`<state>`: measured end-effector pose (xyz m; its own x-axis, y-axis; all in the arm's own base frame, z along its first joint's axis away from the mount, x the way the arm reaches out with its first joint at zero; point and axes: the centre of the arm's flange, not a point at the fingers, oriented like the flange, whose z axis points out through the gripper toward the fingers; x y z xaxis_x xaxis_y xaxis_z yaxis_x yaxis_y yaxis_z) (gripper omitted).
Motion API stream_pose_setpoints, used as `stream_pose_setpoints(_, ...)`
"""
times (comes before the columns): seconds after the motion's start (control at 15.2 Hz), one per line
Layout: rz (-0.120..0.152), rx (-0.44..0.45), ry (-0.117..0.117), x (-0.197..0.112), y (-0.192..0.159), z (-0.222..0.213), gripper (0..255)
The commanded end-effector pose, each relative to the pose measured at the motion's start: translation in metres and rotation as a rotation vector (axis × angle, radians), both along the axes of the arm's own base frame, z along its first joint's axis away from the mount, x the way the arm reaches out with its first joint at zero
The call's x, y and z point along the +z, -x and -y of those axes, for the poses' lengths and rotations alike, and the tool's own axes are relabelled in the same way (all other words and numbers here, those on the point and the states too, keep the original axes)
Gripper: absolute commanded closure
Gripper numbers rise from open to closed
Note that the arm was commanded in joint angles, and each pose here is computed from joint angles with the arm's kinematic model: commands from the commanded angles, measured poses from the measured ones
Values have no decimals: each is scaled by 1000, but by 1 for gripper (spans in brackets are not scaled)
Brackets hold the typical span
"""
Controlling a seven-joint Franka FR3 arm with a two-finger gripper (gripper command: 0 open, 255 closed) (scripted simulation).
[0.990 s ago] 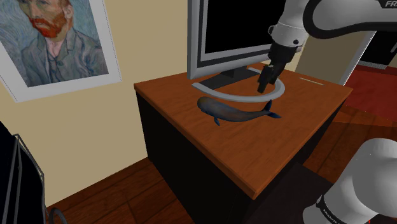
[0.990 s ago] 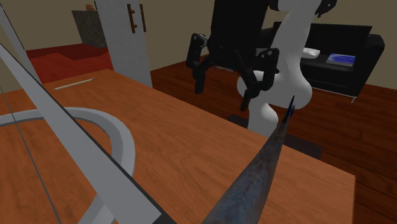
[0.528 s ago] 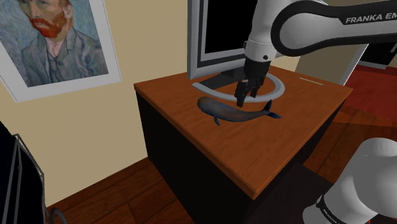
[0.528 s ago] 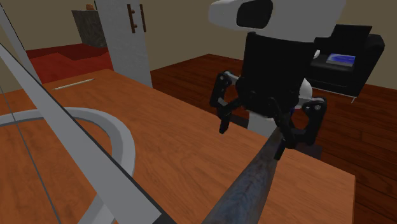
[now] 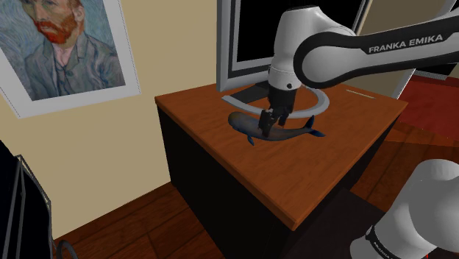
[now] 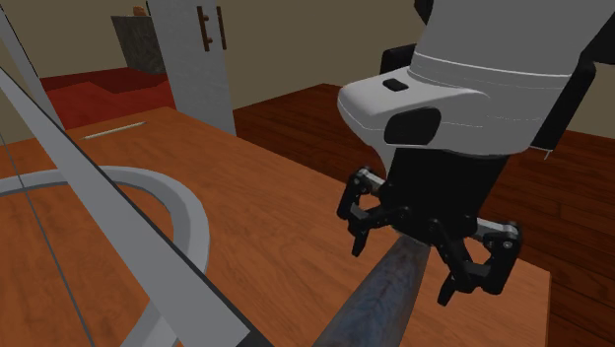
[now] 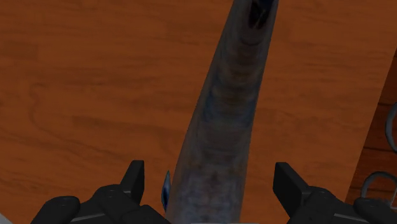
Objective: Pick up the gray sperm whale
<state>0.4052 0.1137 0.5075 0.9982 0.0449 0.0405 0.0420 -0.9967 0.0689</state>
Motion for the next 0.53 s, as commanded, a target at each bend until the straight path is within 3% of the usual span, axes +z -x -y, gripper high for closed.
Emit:
stream_pose_setpoints(0.0, 0, 0, 0, -11, 0, 0, 0)
stream_pose_setpoints(0.13, 0, 0, 0, -14, 0, 0, 0)
stream_pose_setpoints(0.2, 0, 0, 0, -14, -1, 0, 255)
stream_pose_setpoints(0.46, 0, 0, 0, -15, -1, -1, 255)
